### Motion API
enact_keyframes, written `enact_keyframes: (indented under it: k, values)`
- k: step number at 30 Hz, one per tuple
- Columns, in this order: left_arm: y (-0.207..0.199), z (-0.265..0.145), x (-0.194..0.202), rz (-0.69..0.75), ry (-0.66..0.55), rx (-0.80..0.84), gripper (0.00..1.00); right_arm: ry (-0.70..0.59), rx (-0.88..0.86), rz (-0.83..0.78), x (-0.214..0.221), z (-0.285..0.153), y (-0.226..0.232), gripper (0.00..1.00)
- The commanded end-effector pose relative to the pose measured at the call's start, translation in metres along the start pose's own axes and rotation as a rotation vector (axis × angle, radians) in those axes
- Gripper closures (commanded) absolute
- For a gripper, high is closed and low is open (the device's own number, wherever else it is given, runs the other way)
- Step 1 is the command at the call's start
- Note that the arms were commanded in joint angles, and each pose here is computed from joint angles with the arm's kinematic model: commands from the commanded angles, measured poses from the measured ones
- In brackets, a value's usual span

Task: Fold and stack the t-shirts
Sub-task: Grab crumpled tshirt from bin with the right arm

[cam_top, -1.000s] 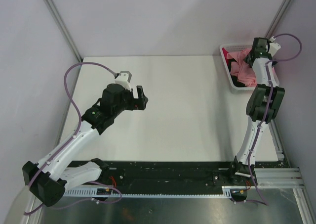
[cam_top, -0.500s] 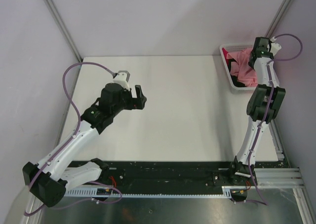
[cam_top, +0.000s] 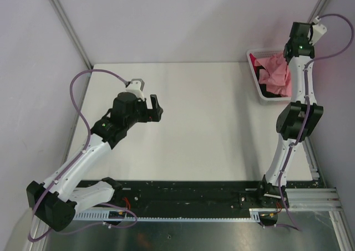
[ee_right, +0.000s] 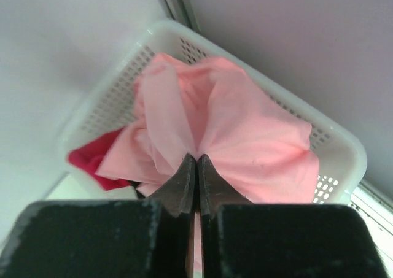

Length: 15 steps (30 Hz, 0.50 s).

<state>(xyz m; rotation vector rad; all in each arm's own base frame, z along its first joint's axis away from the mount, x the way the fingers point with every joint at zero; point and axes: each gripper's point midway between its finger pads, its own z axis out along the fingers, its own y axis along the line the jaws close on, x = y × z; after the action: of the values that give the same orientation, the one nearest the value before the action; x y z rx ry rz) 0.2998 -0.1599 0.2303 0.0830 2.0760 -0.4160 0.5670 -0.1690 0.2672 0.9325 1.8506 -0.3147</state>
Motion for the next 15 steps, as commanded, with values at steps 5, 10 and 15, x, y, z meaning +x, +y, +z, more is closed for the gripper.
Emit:
enact_keyframes:
  k: [5, 10, 15]
  values:
    - [-0.004, -0.001, -0.018, -0.004, -0.041, 0.013, 0.01, -0.429, -0.15, 0.094, -0.155, -0.16, 0.028, 1.0]
    - [-0.003, 0.001, -0.017, -0.008, -0.035, 0.008, 0.01, -0.575, -0.283, 0.127, -0.194, -0.247, 0.047, 1.0]
    - [-0.001, 0.002, -0.017, -0.009, -0.034, 0.0, 0.0, -0.663, -0.428, 0.132, -0.202, -0.33, 0.072, 1.0]
